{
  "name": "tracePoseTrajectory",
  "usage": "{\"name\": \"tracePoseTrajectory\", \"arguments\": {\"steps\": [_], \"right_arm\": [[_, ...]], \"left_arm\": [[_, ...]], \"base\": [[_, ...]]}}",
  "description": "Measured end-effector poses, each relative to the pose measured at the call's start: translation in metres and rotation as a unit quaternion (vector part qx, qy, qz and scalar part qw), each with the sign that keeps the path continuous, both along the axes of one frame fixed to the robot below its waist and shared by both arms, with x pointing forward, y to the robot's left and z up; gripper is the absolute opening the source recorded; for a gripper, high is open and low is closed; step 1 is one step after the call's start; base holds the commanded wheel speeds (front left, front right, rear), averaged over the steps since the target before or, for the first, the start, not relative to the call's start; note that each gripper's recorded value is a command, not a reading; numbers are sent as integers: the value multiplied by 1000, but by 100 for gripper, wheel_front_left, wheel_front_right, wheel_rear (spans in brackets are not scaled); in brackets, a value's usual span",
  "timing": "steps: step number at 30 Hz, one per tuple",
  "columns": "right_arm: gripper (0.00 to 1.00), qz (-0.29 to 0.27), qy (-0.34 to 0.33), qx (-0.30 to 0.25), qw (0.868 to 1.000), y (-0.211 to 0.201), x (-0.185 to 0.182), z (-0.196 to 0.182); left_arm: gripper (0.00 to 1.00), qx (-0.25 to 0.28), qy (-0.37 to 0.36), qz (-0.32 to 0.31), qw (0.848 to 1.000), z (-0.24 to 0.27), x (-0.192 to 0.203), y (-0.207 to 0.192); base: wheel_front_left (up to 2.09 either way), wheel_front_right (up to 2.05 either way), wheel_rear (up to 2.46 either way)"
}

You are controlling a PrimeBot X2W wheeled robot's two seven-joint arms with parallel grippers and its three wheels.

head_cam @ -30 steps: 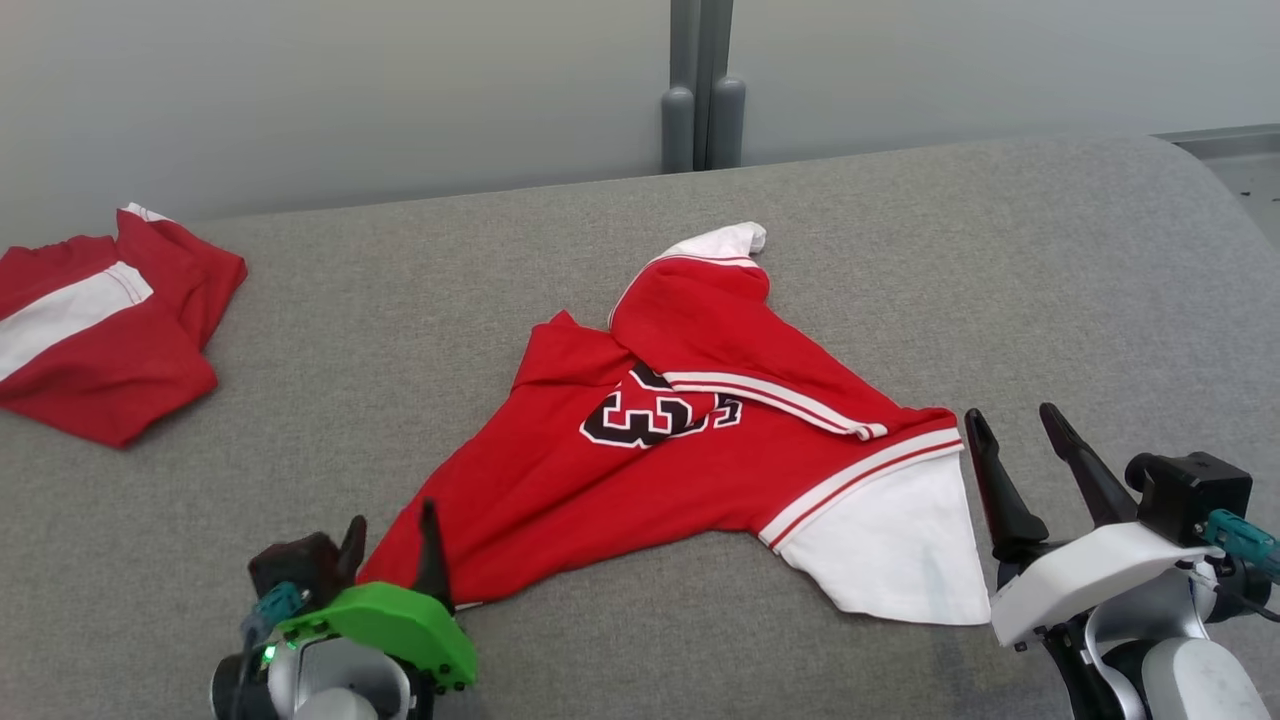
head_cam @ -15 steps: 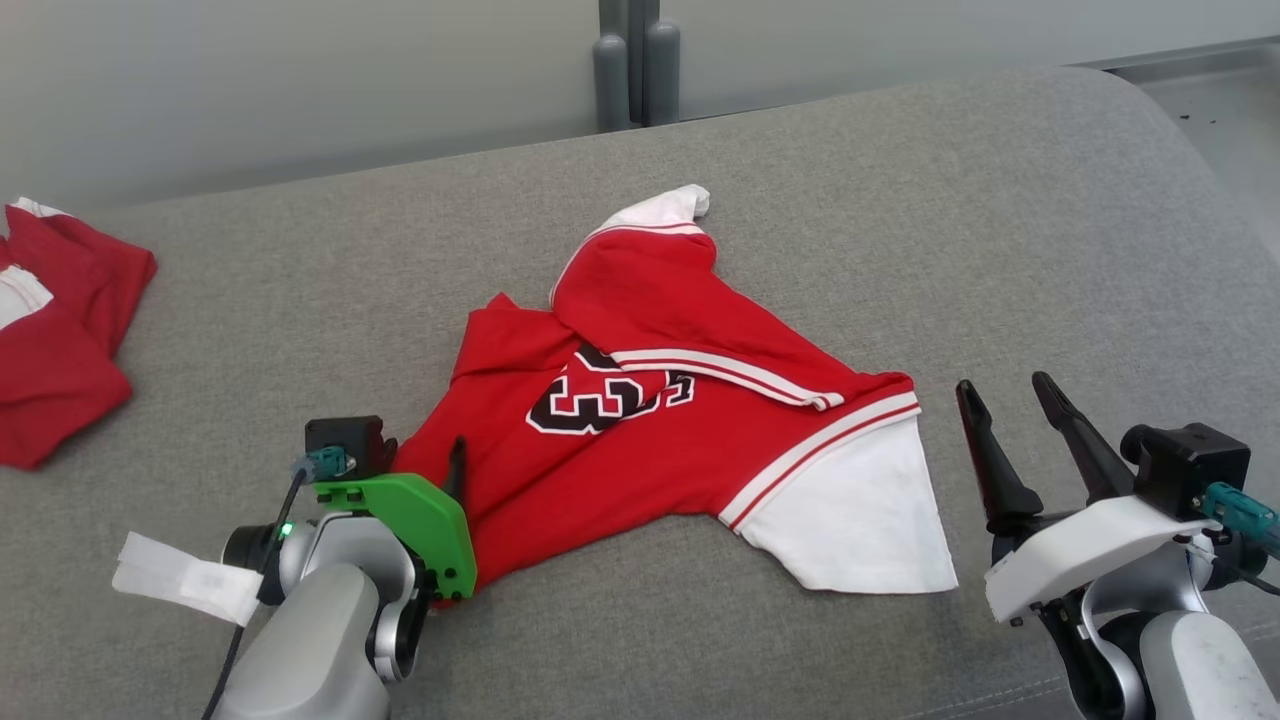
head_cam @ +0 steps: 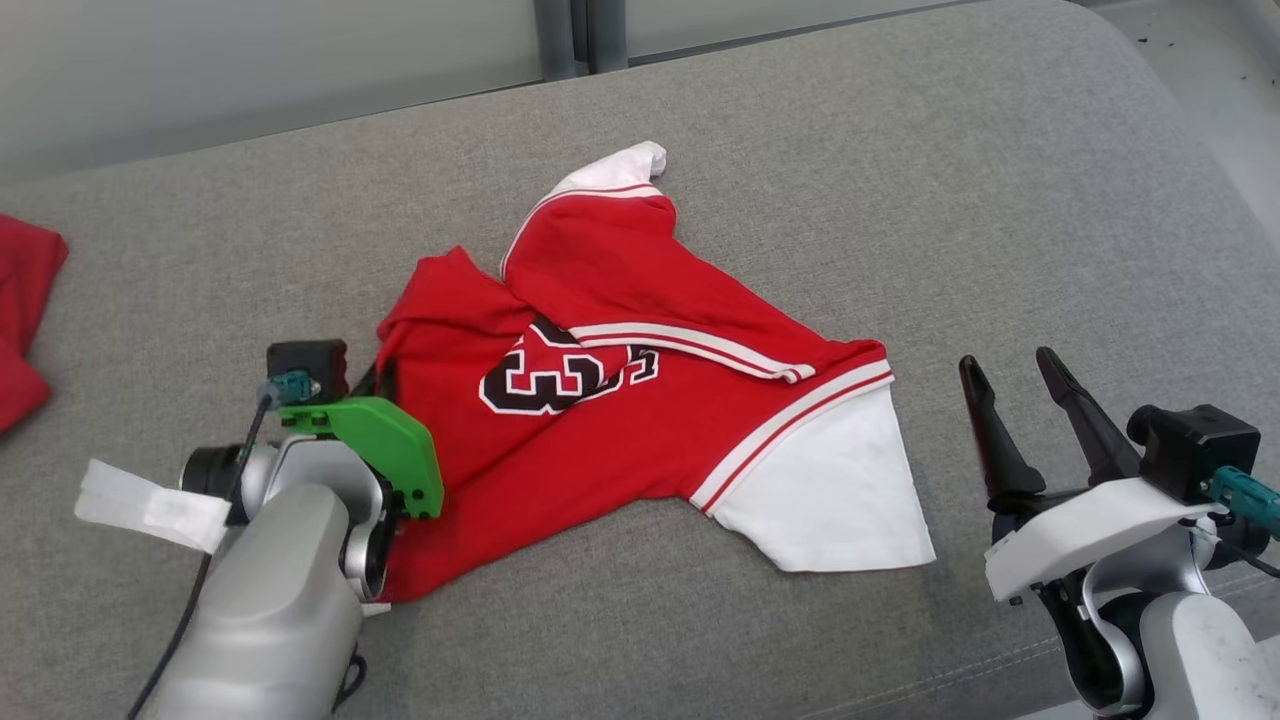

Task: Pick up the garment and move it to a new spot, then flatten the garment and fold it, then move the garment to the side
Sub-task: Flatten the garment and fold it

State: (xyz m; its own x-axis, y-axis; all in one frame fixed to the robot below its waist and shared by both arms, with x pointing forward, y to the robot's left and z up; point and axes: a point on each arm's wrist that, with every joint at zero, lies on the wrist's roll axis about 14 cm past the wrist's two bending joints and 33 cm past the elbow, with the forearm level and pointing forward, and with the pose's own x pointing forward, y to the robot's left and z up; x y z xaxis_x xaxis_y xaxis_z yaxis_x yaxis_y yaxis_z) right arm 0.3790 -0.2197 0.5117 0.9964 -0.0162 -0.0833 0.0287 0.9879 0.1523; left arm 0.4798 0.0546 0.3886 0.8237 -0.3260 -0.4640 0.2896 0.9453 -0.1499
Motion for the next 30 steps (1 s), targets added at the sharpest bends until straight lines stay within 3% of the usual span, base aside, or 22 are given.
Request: {"name": "tracePoseTrajectory", "arguments": {"steps": [10,15,17,18,30], "right_arm": [[100,3,4,-1,1000,2,13,-5],[100,1,10,-1,1000,1,19,-11],[100,-2,10,-2,1000,-1,20,-11],[100,-4,11,-2,1000,-2,19,-12],[100,-3,-18,-3,1000,1,17,2]], "left_arm": [[0,11,-56,16,998,23,51,8],[0,18,-48,22,998,13,66,8],[51,19,-46,21,999,10,67,6],[100,15,-46,19,999,10,68,5],[100,-30,-119,13,992,60,68,9]], "base": [[0,0,0],[0,0,0],[0,0,0],[0,0,0],[0,0,0]]}}
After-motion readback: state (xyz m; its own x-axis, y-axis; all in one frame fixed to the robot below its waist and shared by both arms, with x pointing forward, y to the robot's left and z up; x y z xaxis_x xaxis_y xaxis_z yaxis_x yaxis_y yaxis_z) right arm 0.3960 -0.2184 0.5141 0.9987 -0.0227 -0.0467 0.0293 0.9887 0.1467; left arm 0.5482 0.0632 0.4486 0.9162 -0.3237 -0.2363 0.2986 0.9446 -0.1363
